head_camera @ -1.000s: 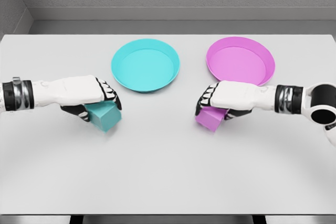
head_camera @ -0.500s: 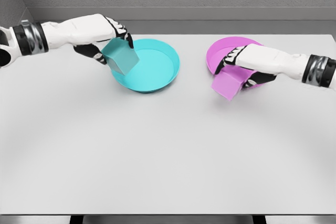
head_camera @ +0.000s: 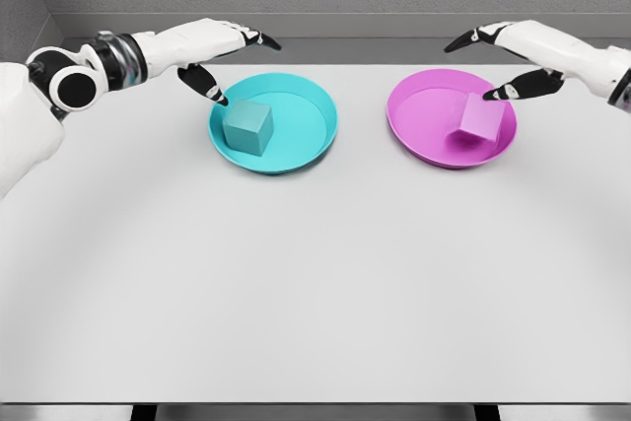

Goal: Place the blocks in the corresponding plates according to their colors

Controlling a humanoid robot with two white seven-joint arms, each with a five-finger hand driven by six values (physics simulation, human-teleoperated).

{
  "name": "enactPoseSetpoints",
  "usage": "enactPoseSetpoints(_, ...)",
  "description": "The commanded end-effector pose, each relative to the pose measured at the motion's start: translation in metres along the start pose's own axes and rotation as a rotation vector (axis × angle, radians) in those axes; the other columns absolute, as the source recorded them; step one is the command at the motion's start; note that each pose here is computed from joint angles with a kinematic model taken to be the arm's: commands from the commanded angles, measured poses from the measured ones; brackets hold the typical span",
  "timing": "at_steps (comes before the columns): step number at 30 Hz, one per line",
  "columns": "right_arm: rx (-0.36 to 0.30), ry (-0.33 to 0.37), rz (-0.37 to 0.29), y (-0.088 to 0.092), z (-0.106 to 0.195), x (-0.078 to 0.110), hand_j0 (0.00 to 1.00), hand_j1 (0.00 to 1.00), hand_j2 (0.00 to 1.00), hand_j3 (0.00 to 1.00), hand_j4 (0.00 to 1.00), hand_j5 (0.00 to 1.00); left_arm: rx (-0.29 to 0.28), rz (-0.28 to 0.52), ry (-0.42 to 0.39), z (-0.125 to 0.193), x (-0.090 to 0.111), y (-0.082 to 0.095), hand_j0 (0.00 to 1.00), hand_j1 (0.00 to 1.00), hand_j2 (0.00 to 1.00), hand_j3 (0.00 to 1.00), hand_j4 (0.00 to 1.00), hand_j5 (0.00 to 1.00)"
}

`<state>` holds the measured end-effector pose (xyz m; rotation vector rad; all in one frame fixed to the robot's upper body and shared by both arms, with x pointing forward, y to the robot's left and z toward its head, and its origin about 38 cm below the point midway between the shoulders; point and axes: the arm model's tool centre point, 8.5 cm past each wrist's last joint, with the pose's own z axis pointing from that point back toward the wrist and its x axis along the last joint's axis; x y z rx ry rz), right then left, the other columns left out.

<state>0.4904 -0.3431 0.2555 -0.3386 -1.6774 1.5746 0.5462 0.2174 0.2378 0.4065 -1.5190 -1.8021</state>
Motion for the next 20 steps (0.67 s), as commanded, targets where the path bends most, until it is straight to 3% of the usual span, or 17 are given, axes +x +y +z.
enactPoseSetpoints(1,-0.058,0.053,-0.031,-0.011,0.017,-0.017,1.0,1.0,1.0,1.0,1.0,1.0,0.006,0.005,-0.007,-0.001,0.001,0.001,1.0,1.0,1.0,1.0,1.0,1.0)
enactPoseSetpoints(2,-0.099,0.117,-0.06,-0.016,0.038,-0.035,1.0,1.0,1.0,1.0,1.0,1.0,0.008,0.001,-0.014,0.002,0.001,0.001,1.0,1.0,1.0,1.0,1.0,1.0)
enactPoseSetpoints(4,-0.071,0.177,-0.045,-0.014,0.06,-0.047,1.0,1.0,1.0,1.0,1.0,1.0,0.004,-0.044,-0.068,0.021,-0.004,0.003,1.0,1.0,1.0,1.0,1.0,1.0)
enactPoseSetpoints(5,-0.06,0.196,-0.029,-0.016,0.065,-0.049,1.0,1.0,1.0,1.0,1.0,1.0,-0.003,-0.082,-0.077,0.046,-0.015,0.005,1.0,1.0,1.0,1.0,1.0,1.0)
enactPoseSetpoints(8,-0.014,0.194,0.014,-0.01,0.061,-0.044,1.0,1.0,1.0,1.0,1.0,1.0,0.003,-0.121,0.037,0.152,-0.048,0.025,1.0,1.0,1.0,1.0,1.0,1.0)
enactPoseSetpoints(9,0.014,0.167,0.053,-0.009,0.051,-0.033,1.0,1.0,1.0,1.0,1.0,1.0,-0.017,-0.117,0.062,0.177,-0.052,0.018,1.0,1.0,1.0,1.0,1.0,1.0)
enactPoseSetpoints(11,0.055,0.11,0.098,-0.005,0.035,-0.015,1.0,1.0,1.0,1.0,1.0,1.0,-0.059,-0.073,0.07,0.181,-0.056,-0.011,1.0,1.0,1.0,1.0,1.0,1.0)
enactPoseSetpoints(12,0.089,0.092,0.102,0.004,0.028,-0.011,1.0,1.0,1.0,1.0,1.0,1.0,-0.062,-0.064,0.064,0.177,-0.055,-0.016,1.0,1.0,1.0,1.0,1.0,1.0)
enactPoseSetpoints(20,0.093,0.096,0.103,0.004,0.029,-0.011,1.0,1.0,1.0,1.0,1.0,1.0,-0.055,-0.032,0.061,0.178,-0.056,-0.021,1.0,1.0,1.0,1.0,1.0,1.0)
